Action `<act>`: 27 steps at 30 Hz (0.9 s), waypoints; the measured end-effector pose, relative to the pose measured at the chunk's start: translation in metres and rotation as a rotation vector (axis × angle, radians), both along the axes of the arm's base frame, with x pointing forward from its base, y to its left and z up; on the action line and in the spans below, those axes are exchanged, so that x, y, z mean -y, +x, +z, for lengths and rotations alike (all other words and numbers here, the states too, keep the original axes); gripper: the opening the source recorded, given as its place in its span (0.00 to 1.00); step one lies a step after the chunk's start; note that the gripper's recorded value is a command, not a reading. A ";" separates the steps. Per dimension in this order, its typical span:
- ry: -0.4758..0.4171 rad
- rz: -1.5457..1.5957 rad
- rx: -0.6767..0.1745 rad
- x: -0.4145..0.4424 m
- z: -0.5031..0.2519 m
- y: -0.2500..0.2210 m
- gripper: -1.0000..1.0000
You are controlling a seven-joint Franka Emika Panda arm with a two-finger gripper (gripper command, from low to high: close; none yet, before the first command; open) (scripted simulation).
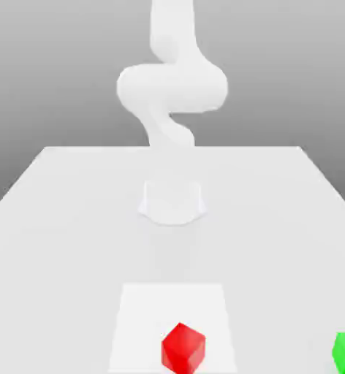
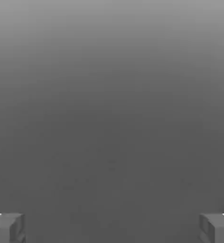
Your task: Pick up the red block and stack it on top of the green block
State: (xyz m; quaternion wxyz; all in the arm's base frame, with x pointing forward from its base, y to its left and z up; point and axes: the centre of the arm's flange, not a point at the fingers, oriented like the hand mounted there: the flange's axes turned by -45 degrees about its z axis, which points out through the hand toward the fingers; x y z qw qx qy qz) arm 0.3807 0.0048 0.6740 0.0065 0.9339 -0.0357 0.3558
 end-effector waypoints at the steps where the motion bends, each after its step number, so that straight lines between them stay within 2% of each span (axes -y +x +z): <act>1: 0.003 -0.025 -0.031 -0.001 -0.017 0.014 0.50; 7: 0.029 -0.161 -0.198 -0.003 -0.120 0.077 0.50; 13: 0.073 -0.284 -0.358 -0.001 -0.232 0.112 0.50; 19: 0.137 -0.400 -0.515 0.000 -0.345 0.121 0.50; 25: 0.225 -0.507 -0.671 -0.010 -0.449 0.104 0.50; 27: 0.238 -0.521 -0.689 -0.012 -0.476 0.103 0.50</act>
